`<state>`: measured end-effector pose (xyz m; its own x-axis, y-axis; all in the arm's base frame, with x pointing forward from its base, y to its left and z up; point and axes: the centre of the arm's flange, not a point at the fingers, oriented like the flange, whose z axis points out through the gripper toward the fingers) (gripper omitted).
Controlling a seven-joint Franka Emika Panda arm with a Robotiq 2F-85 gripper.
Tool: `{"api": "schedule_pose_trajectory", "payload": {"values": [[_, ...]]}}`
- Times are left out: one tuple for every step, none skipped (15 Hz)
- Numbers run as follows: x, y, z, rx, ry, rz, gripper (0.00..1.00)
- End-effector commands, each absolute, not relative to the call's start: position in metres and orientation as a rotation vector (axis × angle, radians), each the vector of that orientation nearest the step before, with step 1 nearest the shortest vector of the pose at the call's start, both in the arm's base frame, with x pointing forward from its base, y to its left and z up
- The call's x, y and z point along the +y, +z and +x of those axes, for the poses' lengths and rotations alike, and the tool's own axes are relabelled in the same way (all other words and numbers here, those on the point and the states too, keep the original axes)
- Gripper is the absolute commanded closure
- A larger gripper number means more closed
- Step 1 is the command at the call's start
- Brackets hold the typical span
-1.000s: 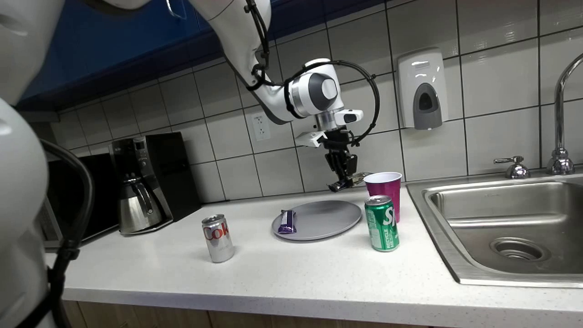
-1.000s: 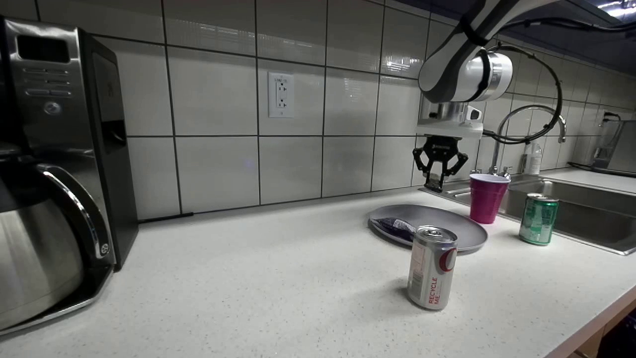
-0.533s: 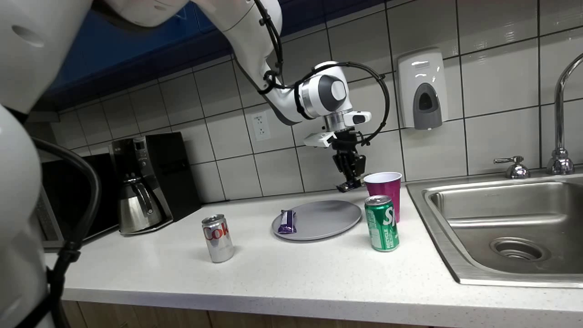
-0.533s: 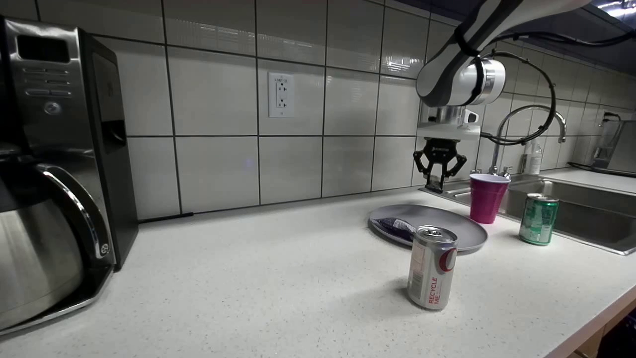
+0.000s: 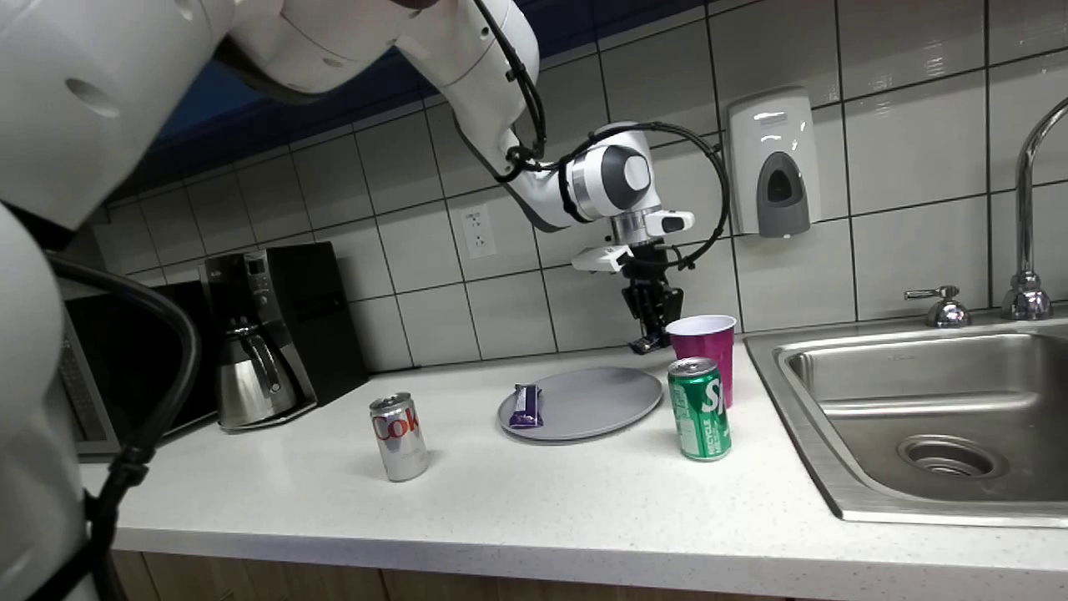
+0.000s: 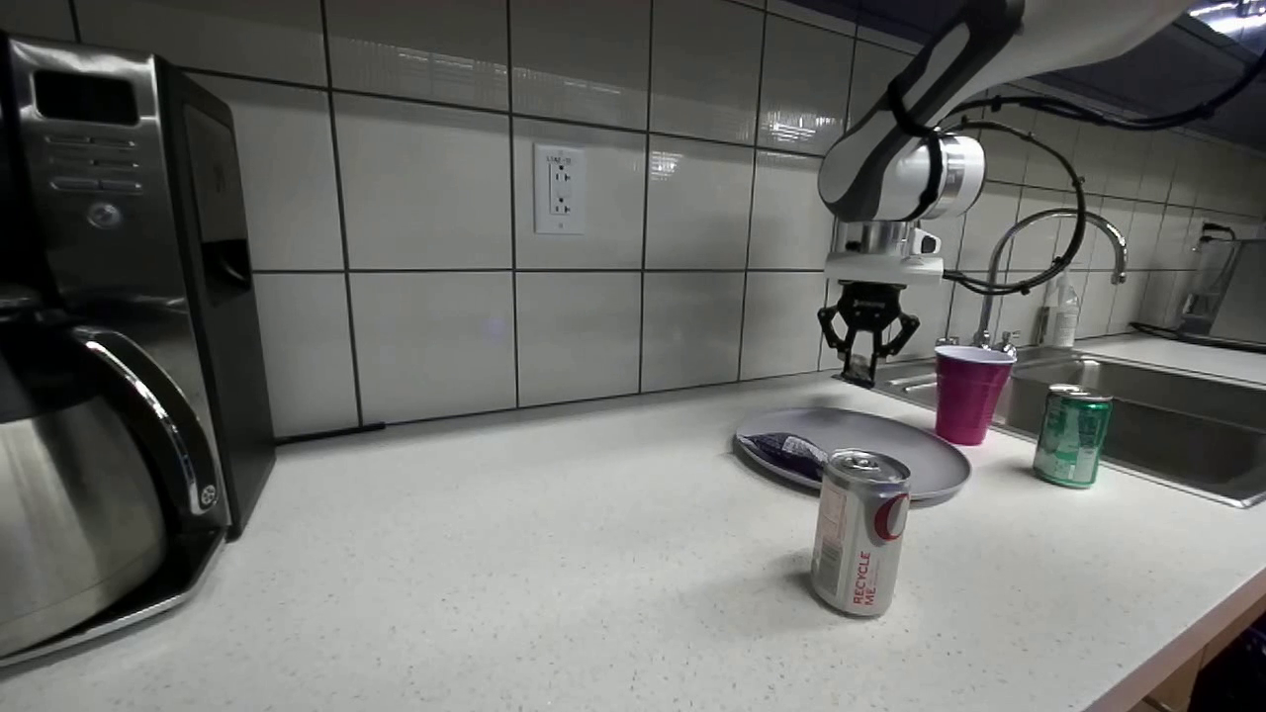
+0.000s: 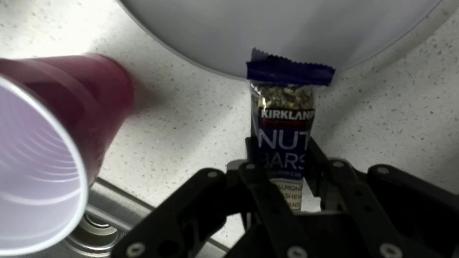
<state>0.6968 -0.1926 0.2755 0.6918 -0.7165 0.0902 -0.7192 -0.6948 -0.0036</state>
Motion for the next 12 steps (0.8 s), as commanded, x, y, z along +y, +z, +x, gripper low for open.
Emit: {"api": "schedule_pose_trajectory", "payload": {"values": [[-0.205,0.275,0.724,-1.204,0.091,2.891,0.92],[-0.207,0.273,0.727,-1.205,0.083,2.890,0.92],[-0.208,0.272,0.729,-1.205,0.080,2.889,0.92],[-0.210,0.270,0.731,-1.208,0.075,2.888,0.92],[-0.212,0.268,0.732,-1.209,0.072,2.885,0.92],[-0.214,0.267,0.733,-1.208,0.066,2.885,0.92],[-0.215,0.266,0.735,-1.210,0.064,2.883,0.92],[-0.217,0.264,0.736,-1.210,0.060,2.882,0.92],[-0.218,0.263,0.737,-1.210,0.058,2.882,0.92],[-0.218,0.263,0.738,-1.209,0.054,2.881,0.92],[-0.219,0.262,0.739,-1.208,0.048,2.880,0.92],[-0.220,0.261,0.739,-1.207,0.044,2.880,0.92]]}}
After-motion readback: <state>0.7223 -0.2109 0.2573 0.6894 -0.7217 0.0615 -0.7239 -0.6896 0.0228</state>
